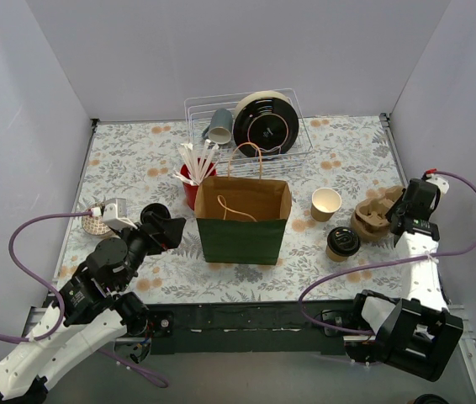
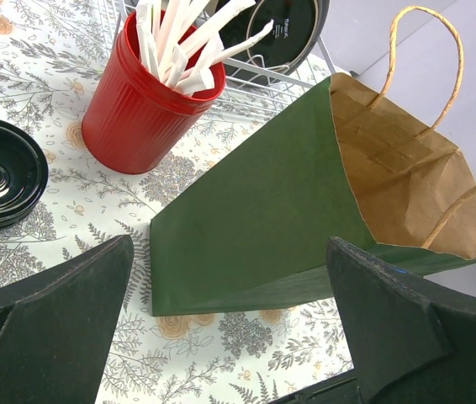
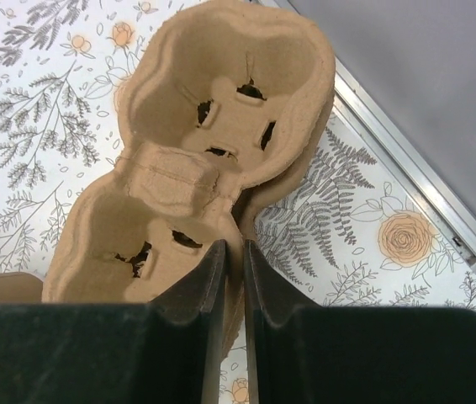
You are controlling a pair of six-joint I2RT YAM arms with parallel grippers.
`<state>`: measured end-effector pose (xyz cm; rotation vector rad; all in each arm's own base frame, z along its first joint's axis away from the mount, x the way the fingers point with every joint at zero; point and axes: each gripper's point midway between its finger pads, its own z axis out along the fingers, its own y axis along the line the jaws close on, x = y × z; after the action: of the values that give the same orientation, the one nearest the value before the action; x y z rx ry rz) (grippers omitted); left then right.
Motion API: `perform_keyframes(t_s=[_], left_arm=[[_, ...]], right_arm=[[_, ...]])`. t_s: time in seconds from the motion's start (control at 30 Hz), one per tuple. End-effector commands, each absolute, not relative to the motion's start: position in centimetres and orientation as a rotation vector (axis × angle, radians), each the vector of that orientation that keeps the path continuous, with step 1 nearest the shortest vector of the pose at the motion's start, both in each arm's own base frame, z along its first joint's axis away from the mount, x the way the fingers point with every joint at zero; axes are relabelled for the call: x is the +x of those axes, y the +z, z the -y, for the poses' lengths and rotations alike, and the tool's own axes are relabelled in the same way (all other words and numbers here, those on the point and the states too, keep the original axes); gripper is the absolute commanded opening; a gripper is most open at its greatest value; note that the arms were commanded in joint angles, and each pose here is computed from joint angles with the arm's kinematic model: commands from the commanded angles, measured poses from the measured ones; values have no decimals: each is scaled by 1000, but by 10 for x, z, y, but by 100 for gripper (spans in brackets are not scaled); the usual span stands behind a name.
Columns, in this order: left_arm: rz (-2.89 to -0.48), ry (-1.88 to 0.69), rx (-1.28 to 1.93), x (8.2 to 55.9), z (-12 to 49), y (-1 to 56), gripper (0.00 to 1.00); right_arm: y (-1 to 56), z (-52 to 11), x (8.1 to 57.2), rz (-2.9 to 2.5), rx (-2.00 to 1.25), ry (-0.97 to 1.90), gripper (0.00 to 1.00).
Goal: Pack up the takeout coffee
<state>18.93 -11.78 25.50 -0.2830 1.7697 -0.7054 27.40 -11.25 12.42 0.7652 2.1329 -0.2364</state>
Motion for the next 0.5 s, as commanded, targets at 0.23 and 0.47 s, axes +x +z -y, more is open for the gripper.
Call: perform_keyframes(t_s=[0.23,0.47], left_arm=[[-1725,-698,-297,187,108,265,98],[-1668,-702,-304,184,99,293,98]], right_arm=[[181,115,295,-1953,646,-210,1],[207,108,304,-1911,608,-150,1]])
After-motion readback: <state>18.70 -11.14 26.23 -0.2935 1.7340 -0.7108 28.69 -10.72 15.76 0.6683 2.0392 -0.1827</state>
